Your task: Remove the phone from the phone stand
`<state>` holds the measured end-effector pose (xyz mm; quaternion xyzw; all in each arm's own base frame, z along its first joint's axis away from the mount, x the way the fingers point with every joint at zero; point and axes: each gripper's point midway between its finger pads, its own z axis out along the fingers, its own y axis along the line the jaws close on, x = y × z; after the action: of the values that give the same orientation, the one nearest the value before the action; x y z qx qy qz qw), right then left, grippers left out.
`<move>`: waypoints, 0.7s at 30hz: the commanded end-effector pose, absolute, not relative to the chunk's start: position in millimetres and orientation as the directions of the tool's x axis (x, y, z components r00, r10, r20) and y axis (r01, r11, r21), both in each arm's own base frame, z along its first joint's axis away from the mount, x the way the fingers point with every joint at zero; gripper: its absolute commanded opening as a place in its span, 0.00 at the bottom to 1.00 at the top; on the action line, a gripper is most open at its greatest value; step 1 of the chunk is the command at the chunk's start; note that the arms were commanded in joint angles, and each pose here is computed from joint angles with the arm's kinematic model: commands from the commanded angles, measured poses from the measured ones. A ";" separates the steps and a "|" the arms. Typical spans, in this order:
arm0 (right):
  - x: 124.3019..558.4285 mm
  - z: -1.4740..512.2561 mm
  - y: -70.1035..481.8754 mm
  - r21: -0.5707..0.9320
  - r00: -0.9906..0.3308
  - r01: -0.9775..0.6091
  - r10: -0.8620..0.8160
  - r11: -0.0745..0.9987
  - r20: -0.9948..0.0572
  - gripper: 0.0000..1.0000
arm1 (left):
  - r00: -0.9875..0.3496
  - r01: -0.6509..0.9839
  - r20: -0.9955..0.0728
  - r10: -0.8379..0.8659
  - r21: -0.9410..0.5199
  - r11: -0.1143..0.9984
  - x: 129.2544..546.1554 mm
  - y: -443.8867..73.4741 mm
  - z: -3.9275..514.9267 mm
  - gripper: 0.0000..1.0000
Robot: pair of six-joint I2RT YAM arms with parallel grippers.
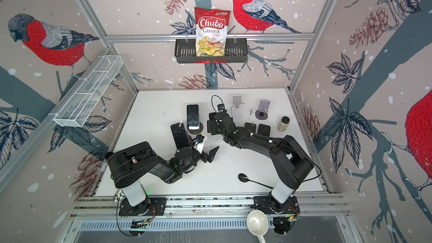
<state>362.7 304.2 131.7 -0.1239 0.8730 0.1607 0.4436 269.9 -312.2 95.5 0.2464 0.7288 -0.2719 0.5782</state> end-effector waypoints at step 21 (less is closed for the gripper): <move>374.5 128.9 303.9 0.115 -0.513 -0.326 -0.074 0.938 -0.855 0.93 | -0.188 0.688 -0.982 -0.021 -0.147 0.710 270.2 -315.9 112.7 0.94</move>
<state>370.3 303.1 124.0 -0.1145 0.8680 0.1332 0.4644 268.2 -312.9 99.5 0.2429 0.7249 -0.2854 0.5780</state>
